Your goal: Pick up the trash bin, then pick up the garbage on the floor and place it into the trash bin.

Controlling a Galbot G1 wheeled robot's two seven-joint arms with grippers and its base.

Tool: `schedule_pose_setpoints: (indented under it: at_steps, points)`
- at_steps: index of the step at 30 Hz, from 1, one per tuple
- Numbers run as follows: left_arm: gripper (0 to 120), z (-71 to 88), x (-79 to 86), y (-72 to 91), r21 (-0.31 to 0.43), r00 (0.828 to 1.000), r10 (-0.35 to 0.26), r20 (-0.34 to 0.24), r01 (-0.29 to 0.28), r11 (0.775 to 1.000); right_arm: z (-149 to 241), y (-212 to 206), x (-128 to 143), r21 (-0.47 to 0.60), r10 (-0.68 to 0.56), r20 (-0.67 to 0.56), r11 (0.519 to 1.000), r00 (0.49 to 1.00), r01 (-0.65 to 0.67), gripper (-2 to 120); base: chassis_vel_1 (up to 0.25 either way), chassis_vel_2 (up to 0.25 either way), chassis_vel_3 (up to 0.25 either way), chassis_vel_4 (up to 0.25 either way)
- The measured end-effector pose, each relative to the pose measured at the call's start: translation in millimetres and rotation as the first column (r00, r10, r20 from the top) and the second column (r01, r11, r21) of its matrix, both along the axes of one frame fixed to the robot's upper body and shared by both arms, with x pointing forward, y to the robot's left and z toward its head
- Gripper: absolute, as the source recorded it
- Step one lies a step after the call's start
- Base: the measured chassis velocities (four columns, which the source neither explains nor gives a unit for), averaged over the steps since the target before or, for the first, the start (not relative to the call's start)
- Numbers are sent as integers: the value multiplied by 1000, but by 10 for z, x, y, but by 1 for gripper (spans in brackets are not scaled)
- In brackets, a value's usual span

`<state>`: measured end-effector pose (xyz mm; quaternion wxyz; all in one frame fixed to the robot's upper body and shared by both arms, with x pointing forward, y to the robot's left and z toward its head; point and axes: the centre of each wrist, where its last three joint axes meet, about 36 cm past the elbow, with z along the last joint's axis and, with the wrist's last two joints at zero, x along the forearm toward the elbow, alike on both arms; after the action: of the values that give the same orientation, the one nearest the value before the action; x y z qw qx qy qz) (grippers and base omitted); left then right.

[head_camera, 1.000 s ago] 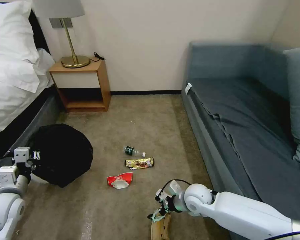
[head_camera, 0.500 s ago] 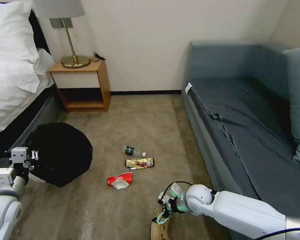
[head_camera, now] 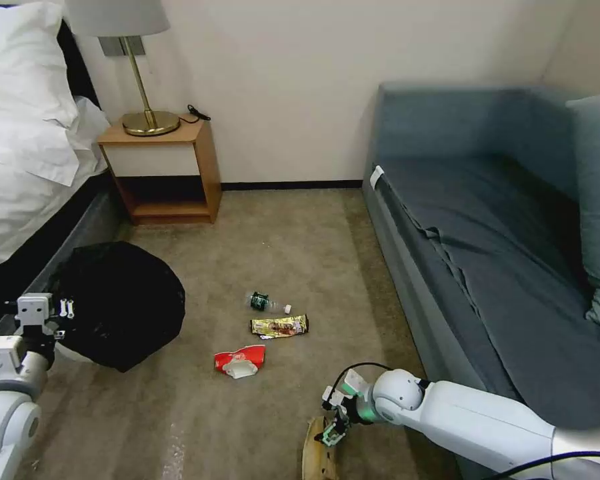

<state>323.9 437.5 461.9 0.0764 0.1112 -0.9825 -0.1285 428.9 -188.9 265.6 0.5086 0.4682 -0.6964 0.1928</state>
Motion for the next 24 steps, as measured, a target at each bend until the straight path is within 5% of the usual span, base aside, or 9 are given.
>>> schedule_pose_setpoints:
  at_steps: [19,24]
  points:
    - [5,46,-42,28,4,1000,2,11,-2,1000,122,3,-93,43,0,7,999,1000,0,6,0,0,0,0]
    - [5,63,-66,32,2,1000,7,14,-7,1000,205,16,-93,59,-1,22,998,1000,0,0,0,0,0,0]
